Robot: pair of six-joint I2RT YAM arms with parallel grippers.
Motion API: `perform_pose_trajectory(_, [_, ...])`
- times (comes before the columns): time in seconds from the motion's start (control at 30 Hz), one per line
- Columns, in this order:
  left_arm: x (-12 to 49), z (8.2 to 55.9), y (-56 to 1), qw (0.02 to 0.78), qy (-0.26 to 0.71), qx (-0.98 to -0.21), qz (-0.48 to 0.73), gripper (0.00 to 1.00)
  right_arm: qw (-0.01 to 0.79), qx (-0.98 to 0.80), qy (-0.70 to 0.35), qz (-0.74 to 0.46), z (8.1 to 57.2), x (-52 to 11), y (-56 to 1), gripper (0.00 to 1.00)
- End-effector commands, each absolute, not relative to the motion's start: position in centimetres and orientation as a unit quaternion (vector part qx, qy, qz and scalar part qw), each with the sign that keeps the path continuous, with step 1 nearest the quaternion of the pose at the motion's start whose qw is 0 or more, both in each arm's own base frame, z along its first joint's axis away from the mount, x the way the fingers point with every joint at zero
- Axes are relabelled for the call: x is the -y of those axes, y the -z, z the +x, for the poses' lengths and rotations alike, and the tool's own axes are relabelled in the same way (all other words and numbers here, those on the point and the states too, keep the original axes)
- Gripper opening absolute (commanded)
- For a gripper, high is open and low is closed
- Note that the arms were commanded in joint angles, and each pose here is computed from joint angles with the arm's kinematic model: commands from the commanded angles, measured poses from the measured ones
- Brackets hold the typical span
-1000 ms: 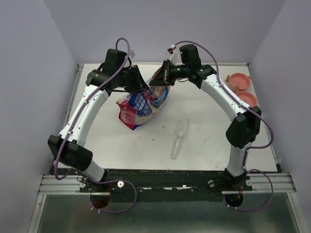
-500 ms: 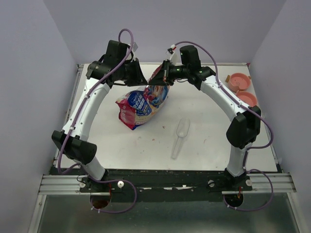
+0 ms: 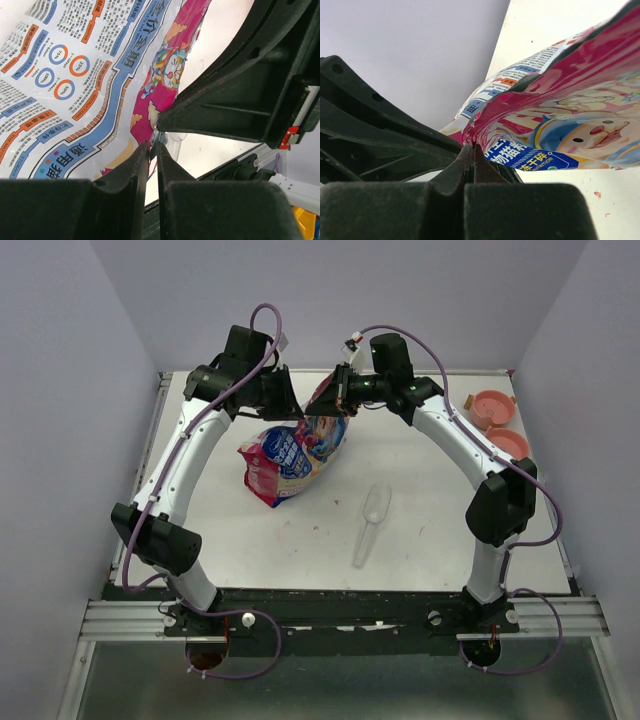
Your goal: Serve the pet food
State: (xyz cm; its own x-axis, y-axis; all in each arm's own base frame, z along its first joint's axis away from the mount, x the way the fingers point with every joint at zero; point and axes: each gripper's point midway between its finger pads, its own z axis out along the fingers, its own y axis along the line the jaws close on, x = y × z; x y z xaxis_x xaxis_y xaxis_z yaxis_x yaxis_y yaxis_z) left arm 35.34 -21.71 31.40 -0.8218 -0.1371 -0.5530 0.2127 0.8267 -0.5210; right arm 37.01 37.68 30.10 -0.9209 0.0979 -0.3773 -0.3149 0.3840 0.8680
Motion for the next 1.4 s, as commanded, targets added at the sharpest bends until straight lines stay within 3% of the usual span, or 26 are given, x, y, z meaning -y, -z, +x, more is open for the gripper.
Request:
perform_pose_trajectory(0.0, [21.8,36.1,-30.1,0.294,0.276,-0.915,0.026,0.19,0.177,-0.796,-0.572,-0.092,35.5,-38.2,-31.8,0.00])
perform_pose_trajectory(0.23, [22.7,36.1,-29.1,0.280,0.276,-0.919,0.036,0.19,0.174,-0.796,-0.573,-0.090,35.4,-38.3,-31.8,0.00])
perform_pose_trajectory(0.37, [22.3,36.2,-29.0,0.286,0.259,-0.922,0.037,0.00,0.168,-0.799,-0.571,-0.082,35.4,-38.2,-31.5,0.01])
perform_pose_trajectory(0.53, [21.4,36.5,-30.1,0.306,0.237,-0.922,0.033,0.00,0.166,-0.810,-0.558,-0.076,35.2,-37.9,-30.8,0.25])
perform_pose_trajectory(0.8, [21.4,36.2,-31.0,0.316,0.242,-0.917,0.002,0.00,0.161,-0.814,-0.553,-0.079,35.2,-37.8,-30.2,0.24])
perform_pose_trajectory(0.93, [20.9,36.3,-31.0,0.318,0.225,-0.921,-0.008,0.00,0.173,-0.814,-0.550,-0.075,34.9,-37.4,-30.8,0.38])
perform_pose_trajectory(1.37, [21.4,36.0,-31.0,0.304,0.241,-0.921,-0.020,0.00,0.166,-0.784,-0.595,-0.059,35.0,-36.9,-31.4,0.36])
